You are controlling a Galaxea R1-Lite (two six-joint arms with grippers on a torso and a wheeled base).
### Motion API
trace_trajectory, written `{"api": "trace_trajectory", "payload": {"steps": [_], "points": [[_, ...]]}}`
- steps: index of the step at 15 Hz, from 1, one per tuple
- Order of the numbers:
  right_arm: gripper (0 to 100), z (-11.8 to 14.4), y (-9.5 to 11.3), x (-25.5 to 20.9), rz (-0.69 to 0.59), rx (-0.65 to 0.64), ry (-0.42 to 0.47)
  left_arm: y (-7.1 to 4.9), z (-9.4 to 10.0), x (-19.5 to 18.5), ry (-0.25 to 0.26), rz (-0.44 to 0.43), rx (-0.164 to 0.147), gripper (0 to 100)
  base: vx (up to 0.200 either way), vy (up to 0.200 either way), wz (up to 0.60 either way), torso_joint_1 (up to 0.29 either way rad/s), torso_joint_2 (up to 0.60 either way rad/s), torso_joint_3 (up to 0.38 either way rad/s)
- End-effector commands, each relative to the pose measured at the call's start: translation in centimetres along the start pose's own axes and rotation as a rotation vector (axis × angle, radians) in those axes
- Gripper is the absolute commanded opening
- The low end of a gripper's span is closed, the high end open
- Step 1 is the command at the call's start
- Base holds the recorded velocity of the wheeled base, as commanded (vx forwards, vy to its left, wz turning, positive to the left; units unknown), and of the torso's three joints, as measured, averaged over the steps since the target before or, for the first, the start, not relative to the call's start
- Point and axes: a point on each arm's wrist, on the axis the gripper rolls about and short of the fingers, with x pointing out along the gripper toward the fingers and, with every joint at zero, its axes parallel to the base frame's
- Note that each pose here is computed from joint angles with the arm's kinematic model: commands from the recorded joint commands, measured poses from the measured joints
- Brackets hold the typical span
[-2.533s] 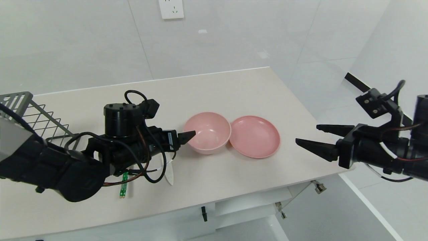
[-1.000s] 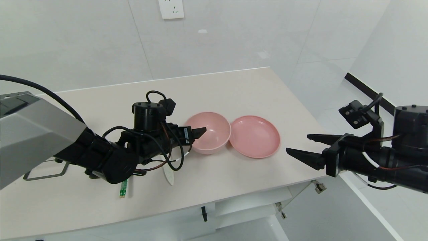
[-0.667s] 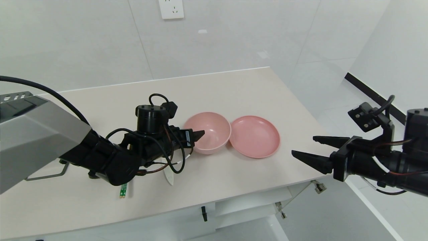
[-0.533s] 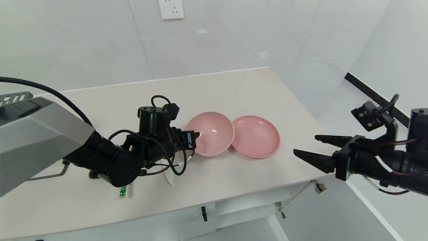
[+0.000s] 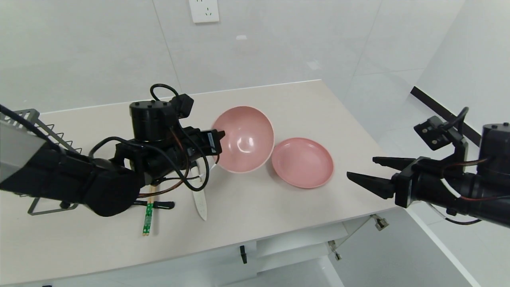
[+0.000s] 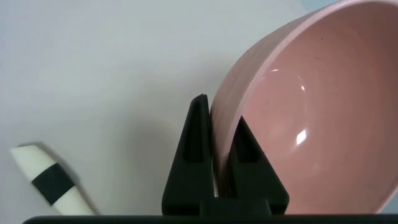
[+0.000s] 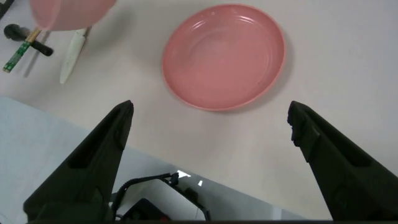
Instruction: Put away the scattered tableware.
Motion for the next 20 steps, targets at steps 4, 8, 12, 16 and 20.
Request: {"api": "trace_trajectory", "payload": {"steps": [4,8,12,16,20], "points": [[100,-0.5,-1.2,4.7,-0.03,0.022,-0.05,-1.5,1.0,-4.8,-0.084,-0.051,0.01,0,0.0,0.0,0.0,0.0,0.0,0.0],[100,0.1,-2.8,4.4,-0.083,0.031,-0.075,-0.2,0.1,-6.2,-0.243,-0.064,0.015,0,0.0,0.0,0.0,0.0,0.0,0.0],[100,-0.6,-2.8,5.5,-0.075,0.038,-0.043,-0.2,-0.1,-6.8,-0.28,-0.077,0.016,0,0.0,0.0,0.0,0.0,0.0,0.0],[100,-1.6,-3.1,10.2,-0.079,0.044,0.006,0.4,-1.5,-7.6,-0.254,-0.074,-0.018,0,0.0,0.0,0.0,0.0,0.0,0.0],[100,-1.3,-3.1,10.6,-0.099,0.04,-0.003,1.3,-0.9,-7.7,-0.313,-0.081,-0.029,0,0.0,0.0,0.0,0.0,0.0,0.0]]}}
